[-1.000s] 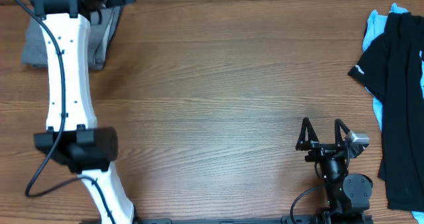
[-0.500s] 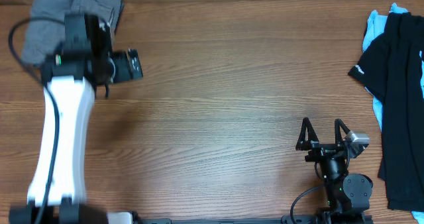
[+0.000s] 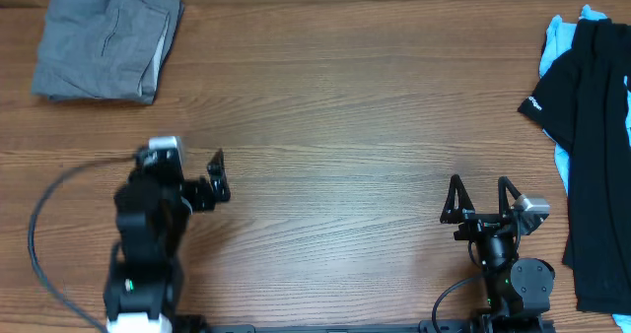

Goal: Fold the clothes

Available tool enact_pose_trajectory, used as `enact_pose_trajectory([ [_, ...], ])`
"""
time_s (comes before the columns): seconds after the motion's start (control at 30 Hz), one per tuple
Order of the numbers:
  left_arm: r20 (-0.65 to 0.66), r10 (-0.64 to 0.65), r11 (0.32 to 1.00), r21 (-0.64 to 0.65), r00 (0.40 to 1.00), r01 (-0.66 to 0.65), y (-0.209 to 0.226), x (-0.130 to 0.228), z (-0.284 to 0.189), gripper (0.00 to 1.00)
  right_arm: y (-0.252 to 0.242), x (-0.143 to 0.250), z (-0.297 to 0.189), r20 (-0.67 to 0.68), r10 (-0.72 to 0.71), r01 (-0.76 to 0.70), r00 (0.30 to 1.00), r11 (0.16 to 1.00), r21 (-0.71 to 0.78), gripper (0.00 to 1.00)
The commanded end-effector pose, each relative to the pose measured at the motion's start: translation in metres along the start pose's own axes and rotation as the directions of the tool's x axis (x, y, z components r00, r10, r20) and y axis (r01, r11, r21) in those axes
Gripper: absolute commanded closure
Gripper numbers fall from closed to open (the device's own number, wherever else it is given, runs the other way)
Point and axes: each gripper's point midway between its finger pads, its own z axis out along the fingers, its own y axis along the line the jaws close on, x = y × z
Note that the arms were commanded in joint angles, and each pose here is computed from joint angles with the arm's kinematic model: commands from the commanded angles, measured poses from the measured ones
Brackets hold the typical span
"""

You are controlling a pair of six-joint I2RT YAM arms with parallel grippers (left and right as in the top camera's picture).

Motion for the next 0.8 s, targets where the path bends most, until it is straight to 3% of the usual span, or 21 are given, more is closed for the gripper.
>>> enact_pose_trajectory([
  [0.0,0.082,0.026,0.999,0.025,0.996,-0.028,-0.002,0.012,-0.009,0.00,0.000,0.001,0.000,0.007,-0.003,0.003,1.000,1.000,-0.001,0.00],
  [0.3,0.301,0.035,0.999,0.026,0.953,-0.045,0.002,0.018,-0.030,0.00,0.000,0.001,0.000,0.007,-0.003,0.003,1.000,1.000,-0.001,0.00],
  [0.77,0.461,0.038,0.999,0.017,0.887,-0.052,0.005,0.012,-0.045,0.00,0.000,0.001,0.000,0.007,-0.003,0.003,1.000,1.000,-0.001,0.00],
])
